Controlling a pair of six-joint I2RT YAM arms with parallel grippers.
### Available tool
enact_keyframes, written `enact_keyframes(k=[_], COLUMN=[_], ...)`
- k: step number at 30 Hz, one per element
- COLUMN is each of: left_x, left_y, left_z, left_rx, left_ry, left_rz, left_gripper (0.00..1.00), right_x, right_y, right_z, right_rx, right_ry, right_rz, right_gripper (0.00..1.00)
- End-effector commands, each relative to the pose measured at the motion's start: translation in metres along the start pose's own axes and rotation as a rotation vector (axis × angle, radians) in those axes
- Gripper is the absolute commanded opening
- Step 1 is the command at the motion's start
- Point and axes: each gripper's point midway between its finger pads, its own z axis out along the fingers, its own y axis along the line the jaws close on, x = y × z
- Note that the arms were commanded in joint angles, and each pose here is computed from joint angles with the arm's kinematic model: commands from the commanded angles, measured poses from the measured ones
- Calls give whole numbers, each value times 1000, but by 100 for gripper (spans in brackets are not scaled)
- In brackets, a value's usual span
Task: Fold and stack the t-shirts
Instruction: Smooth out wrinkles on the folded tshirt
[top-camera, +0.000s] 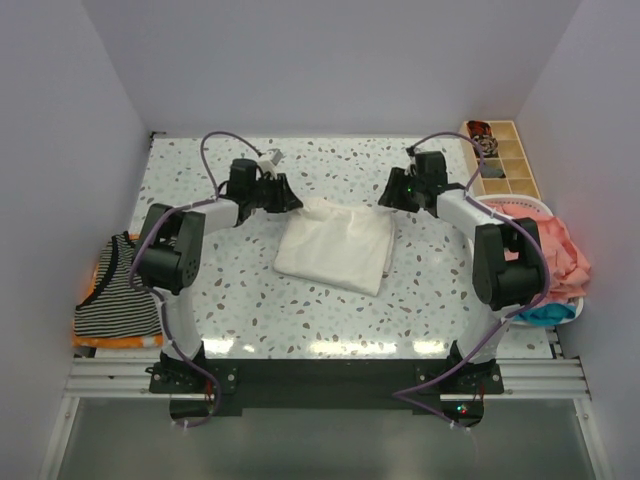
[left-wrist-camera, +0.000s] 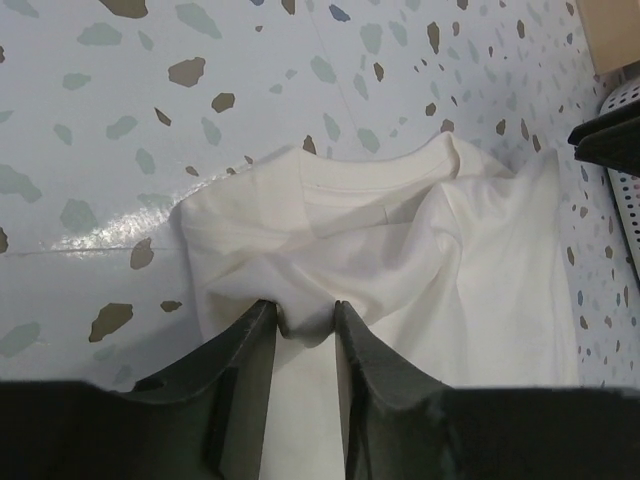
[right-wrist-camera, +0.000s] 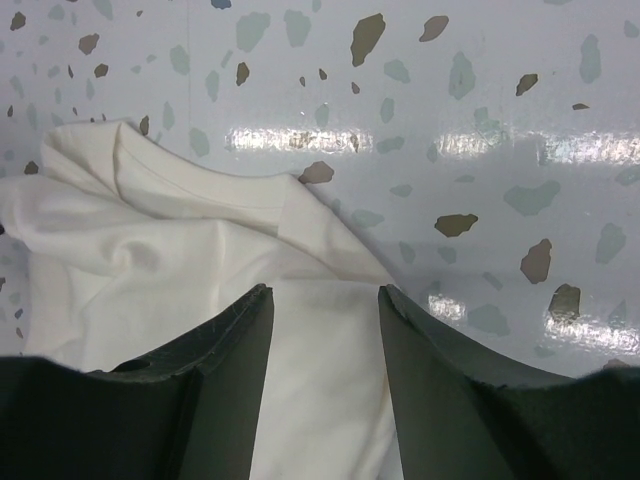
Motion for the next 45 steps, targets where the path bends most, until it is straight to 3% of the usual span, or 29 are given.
enact_keyframes(k=[1, 3, 8, 17, 21, 28, 36, 39, 41, 43, 45], left_x=[-33, -40, -52, -60, -54, -50, -63, -70, -79, -87, -97], left_y=[-12, -10, -6, 6, 14, 40, 74, 78, 77, 71, 66], left_z=[7, 12, 27, 52, 58, 63, 71, 69, 63, 58, 47], left_rx=[39, 32, 37, 43, 29, -1, 1, 7, 7, 25, 19], left_ry=[-73, -80, -76, -55, -42, -23, -21, -31, -53, -74, -102], left_rz=[35, 39, 42, 23, 16, -1, -19, -14, 1, 14, 22], left_gripper=[32, 25, 12, 9, 8, 7, 6, 13, 38, 84, 100], right_x=[0, 5, 20, 42, 48, 70, 74, 67, 61, 55, 40], right_y=[5, 4, 4, 32, 16, -42, -62, -61, -59, -57, -46], right_z=[1, 3, 1, -10, -3, -1, -7, -11, -15, -19, -29], right_rx=[-29, -30, -49, -215, -138, 171, 273, 270, 270, 257, 220], right_ry=[-4, 12, 42, 77, 91, 154, 158, 129, 107, 73, 11], right_rz=[4, 16, 38, 28, 29, 59, 20, 9, -2, -9, -20], right_gripper=[49, 43, 40, 40, 40, 39, 39, 41, 45, 49, 54])
